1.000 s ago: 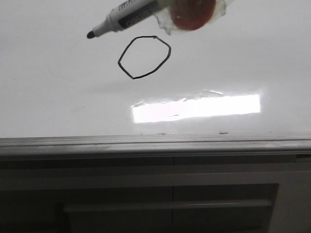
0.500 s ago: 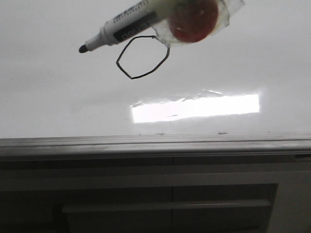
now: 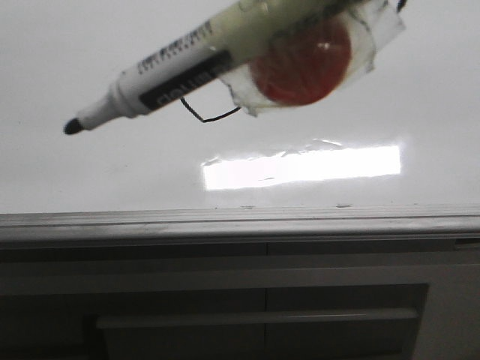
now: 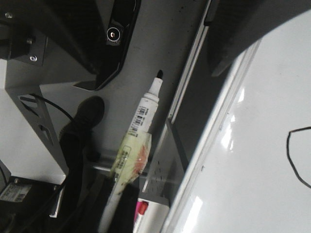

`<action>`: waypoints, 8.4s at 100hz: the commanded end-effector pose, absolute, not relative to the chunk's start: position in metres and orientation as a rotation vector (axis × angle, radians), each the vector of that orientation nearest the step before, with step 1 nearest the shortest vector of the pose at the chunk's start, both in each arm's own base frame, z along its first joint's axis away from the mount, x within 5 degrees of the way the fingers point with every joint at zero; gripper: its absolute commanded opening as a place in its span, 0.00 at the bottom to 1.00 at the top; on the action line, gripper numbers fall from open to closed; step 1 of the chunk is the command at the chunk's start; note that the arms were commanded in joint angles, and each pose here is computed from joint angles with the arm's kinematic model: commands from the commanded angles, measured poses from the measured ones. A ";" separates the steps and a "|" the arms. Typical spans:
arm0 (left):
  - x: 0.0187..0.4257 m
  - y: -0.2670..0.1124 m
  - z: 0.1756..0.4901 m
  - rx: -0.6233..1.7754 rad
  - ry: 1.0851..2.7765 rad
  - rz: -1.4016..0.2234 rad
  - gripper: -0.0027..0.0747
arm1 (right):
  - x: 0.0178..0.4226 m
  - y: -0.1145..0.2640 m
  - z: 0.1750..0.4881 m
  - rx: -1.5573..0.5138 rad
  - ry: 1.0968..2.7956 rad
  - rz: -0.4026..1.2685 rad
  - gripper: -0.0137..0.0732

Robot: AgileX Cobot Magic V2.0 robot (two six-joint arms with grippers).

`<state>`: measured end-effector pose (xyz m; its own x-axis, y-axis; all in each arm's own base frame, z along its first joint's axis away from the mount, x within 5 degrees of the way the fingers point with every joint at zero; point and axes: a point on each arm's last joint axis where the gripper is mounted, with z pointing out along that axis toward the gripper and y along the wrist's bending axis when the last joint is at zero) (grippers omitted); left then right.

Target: Write number 0 on whiteboard

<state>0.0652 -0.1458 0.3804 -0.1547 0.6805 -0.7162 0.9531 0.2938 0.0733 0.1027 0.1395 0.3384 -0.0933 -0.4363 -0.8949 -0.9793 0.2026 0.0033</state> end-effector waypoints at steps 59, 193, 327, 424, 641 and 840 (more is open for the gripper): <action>0.075 -0.174 0.381 1.497 1.938 -0.558 0.58 | 0.079 0.171 0.382 -1.431 1.377 0.932 0.10; 0.086 -0.180 0.375 1.493 1.892 -0.450 0.01 | 0.077 0.172 0.383 -1.413 1.373 0.953 0.19; 0.179 -0.160 0.331 0.254 2.075 -0.719 0.01 | 0.089 0.077 0.358 -0.901 1.559 0.464 0.08; 0.213 -0.181 0.294 0.220 2.141 -0.706 0.01 | 0.087 0.078 0.358 -0.875 1.585 0.515 0.08; 0.216 -0.160 0.263 0.062 2.335 -0.623 0.53 | 0.085 0.080 0.358 -0.876 1.587 0.563 0.08; 0.067 -0.039 0.305 0.160 1.808 -0.654 0.01 | 0.053 0.048 0.311 -0.714 1.457 0.304 0.07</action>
<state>0.0668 -0.0368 0.2924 -0.3962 -0.1691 -0.9024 0.3857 0.8613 -0.3307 0.0504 0.0508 0.2997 0.0962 -0.2768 -0.9561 -0.6363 0.7215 -0.2729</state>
